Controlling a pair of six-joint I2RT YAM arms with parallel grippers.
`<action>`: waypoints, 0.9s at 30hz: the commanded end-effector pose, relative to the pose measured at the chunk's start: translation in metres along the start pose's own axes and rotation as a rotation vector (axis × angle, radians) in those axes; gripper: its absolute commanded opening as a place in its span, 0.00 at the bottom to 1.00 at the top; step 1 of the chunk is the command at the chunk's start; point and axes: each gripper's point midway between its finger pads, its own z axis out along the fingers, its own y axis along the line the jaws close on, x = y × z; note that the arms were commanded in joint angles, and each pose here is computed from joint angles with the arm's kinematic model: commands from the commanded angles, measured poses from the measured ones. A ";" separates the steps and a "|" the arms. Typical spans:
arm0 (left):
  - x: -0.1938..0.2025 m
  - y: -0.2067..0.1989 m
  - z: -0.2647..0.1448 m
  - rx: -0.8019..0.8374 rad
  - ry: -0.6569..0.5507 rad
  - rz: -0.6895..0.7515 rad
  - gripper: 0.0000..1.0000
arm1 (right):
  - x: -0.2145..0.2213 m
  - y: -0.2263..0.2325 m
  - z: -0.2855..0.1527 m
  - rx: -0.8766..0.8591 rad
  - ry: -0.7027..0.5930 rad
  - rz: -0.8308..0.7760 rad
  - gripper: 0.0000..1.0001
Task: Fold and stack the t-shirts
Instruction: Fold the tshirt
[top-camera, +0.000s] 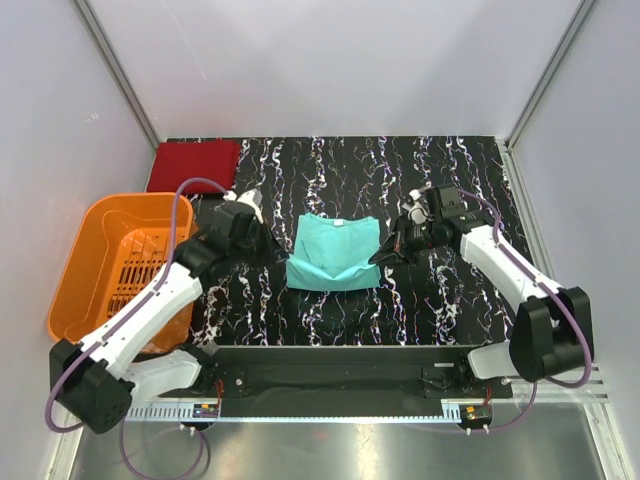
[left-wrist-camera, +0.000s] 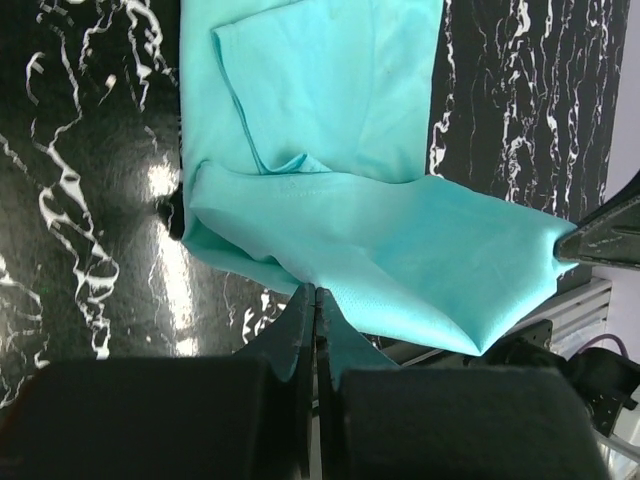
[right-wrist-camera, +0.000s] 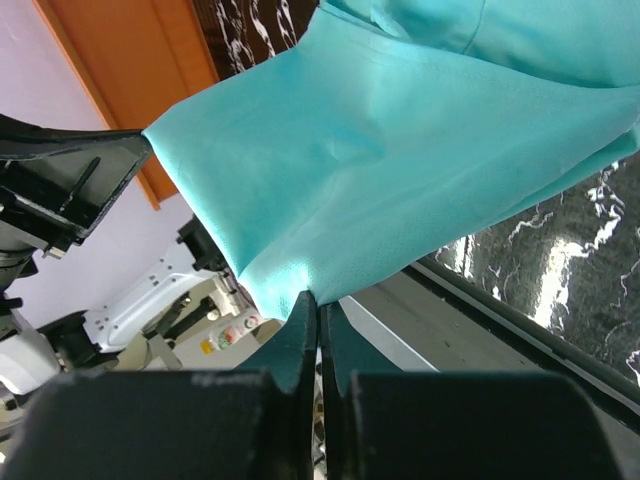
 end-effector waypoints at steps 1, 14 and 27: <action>-0.030 -0.031 -0.003 0.138 -0.031 0.049 0.00 | -0.019 0.022 -0.009 -0.087 -0.003 -0.053 0.00; -0.096 -0.046 0.038 0.189 -0.017 0.051 0.00 | -0.071 0.016 -0.011 -0.207 0.007 0.037 0.00; -0.053 -0.031 0.005 0.224 0.016 0.036 0.00 | -0.038 -0.003 -0.018 -0.123 0.024 0.042 0.00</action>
